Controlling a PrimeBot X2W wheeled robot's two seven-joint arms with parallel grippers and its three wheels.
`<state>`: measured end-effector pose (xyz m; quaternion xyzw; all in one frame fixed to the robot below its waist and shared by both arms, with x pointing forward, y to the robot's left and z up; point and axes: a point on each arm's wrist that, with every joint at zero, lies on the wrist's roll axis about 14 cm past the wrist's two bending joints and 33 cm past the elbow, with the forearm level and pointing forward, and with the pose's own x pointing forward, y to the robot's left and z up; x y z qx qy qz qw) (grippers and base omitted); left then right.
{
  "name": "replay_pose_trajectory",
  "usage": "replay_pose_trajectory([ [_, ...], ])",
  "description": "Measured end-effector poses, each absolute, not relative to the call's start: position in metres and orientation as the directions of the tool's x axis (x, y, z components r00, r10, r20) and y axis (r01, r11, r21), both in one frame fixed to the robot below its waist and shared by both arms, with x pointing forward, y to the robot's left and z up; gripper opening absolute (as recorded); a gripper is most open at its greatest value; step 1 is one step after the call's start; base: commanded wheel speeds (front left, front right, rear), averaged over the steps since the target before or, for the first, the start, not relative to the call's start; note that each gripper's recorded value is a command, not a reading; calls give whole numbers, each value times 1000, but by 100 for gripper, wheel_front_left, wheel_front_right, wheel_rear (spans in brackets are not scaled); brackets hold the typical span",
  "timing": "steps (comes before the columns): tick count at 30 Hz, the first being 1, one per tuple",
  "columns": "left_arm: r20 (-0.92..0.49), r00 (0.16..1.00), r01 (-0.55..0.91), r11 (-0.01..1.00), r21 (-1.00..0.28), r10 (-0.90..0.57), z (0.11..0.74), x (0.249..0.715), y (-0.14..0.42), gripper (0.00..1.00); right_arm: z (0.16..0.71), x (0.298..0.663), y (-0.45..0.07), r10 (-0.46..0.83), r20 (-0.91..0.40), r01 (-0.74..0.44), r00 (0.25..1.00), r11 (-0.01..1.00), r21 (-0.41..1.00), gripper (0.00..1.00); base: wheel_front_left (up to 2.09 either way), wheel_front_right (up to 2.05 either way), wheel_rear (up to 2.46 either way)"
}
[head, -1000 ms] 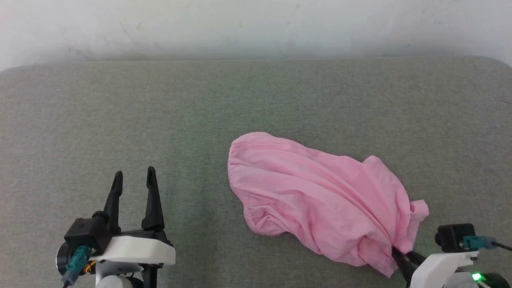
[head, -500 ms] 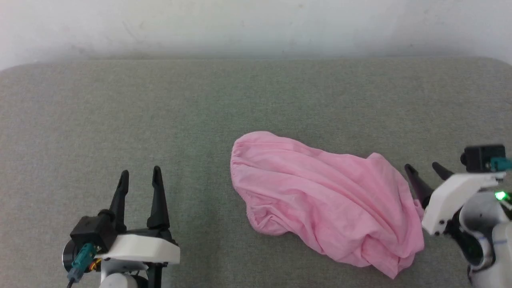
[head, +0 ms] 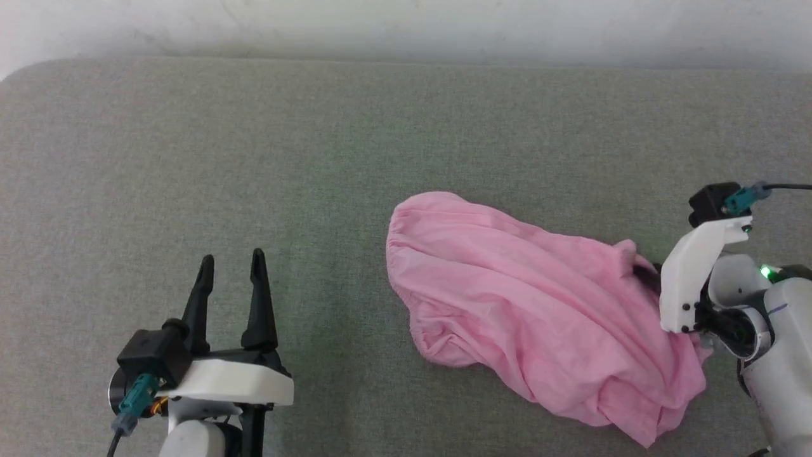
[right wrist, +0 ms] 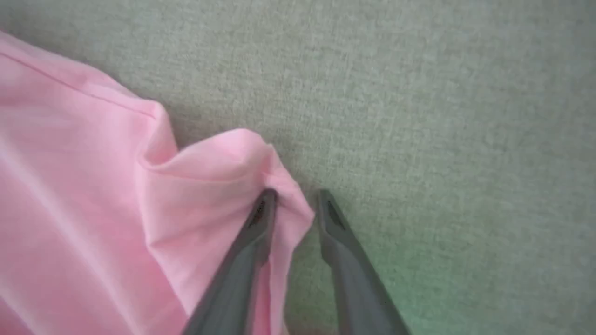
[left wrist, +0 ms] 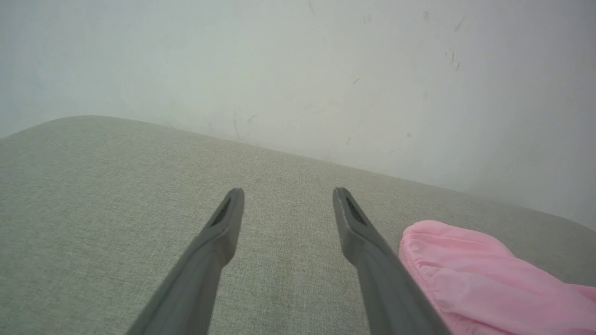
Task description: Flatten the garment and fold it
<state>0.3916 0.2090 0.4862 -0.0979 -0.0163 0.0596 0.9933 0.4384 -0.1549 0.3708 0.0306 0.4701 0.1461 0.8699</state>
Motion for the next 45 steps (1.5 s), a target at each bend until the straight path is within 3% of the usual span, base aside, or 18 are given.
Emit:
replay_pose_trajectory([
  [3,16,992,-119,974,-193,125,484,393,210,100,385,457,-159,278,-734,-223,620,959,175,0,0,0,0],
  [8,17,994,-106,976,-191,111,484,396,207,100,422,496,-205,164,-587,-115,793,986,120,0,0,0,0],
  [14,11,994,-103,975,-195,107,481,398,206,100,399,490,-242,43,-606,13,794,996,87,0,0,0,0],
  [15,10,994,-103,975,-196,108,481,398,206,100,396,489,-238,47,-604,13,795,995,95,14,0,0,0],
  [16,8,994,-105,975,-196,109,480,398,206,100,395,489,-233,53,-589,6,806,995,98,49,0,0,0],
  [17,5,994,-107,975,-196,110,479,398,207,100,397,491,-229,58,-565,-1,823,995,100,100,0,0,0],
  [22,9,995,-101,978,-181,104,480,398,205,100,440,502,-232,32,-315,-13,949,998,62,100,0,0,0],
  [28,29,996,-75,983,-167,81,488,398,200,100,477,481,-220,50,-90,-48,995,999,26,100,0,0,0],
  [33,25,1000,-13,985,-170,18,493,408,184,100,483,446,-192,102,-39,-100,994,994,51,100,0,0,0],
  [39,11,987,158,973,-170,-158,509,443,137,100,485,412,-180,103,-49,-97,994,990,102,100,0,0,0],
  [45,-156,921,335,930,-151,-357,498,486,78,100,494,405,-175,104,-45,-99,994,989,113,100,0,0,0],
])
